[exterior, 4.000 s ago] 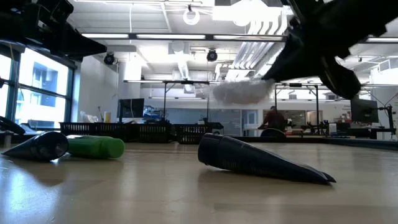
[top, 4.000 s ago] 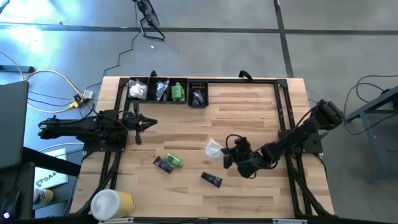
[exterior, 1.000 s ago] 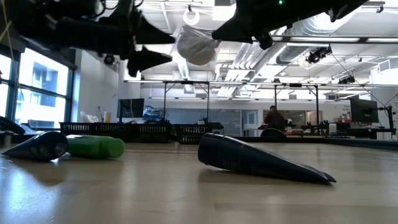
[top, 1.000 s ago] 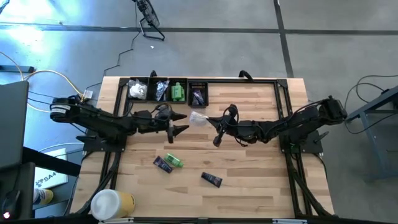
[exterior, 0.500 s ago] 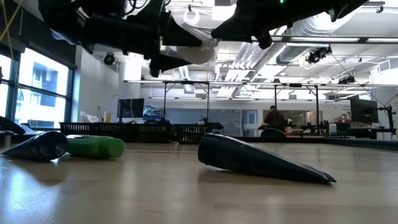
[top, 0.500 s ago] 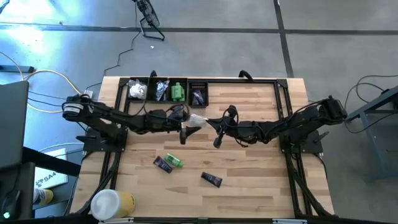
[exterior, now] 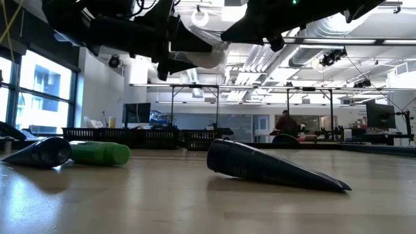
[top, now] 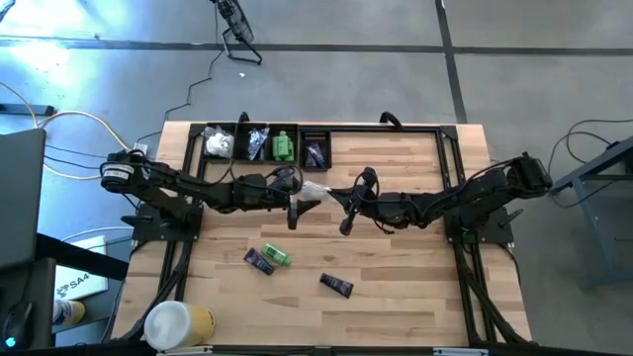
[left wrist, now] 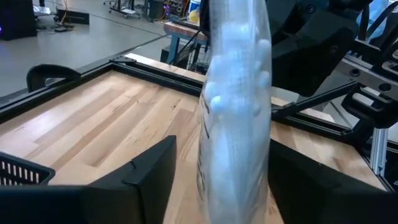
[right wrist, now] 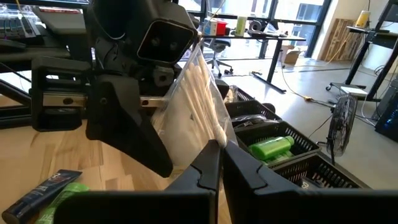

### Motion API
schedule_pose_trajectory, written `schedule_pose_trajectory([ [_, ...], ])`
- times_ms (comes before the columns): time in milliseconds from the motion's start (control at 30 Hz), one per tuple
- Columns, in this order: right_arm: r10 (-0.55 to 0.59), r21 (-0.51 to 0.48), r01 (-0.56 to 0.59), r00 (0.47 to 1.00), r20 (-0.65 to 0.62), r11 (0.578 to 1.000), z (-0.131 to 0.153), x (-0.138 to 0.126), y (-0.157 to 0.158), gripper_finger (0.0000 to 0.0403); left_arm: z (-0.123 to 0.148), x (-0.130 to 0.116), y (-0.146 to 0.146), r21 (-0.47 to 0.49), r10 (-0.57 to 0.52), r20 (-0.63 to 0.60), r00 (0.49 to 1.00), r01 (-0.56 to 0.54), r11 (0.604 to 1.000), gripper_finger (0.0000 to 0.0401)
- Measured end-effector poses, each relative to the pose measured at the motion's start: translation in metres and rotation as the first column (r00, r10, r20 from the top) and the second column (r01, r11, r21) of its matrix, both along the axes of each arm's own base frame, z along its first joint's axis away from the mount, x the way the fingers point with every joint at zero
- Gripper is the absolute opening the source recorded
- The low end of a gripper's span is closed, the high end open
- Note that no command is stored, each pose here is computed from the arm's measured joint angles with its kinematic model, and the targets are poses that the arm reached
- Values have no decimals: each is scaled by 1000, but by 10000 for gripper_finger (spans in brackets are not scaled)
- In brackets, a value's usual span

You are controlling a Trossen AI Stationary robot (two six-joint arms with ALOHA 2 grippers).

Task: Pick & Place Travel size toiletries
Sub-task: Put the cotton pack into the left black bin

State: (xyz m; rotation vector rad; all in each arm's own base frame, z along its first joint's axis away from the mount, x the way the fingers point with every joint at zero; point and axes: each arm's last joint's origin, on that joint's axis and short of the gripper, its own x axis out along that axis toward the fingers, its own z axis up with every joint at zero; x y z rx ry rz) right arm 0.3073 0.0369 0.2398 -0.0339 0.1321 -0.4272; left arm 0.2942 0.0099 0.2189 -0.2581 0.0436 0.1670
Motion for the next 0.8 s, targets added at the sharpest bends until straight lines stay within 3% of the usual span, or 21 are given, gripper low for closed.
schedule_pose_trajectory([
  [267, 0, 0, 0, 1000, 0, 1000, 0, 0, 0, 3, 0, 0, 0, 2, 1, -2, 1000, -1, 1000, 162],
  [800, 0, -1, 0, 1000, -1, 1000, 0, 0, 0, 3, -1, 0, 0, 7, 1, -8, 1000, -1, 1000, 105],
])
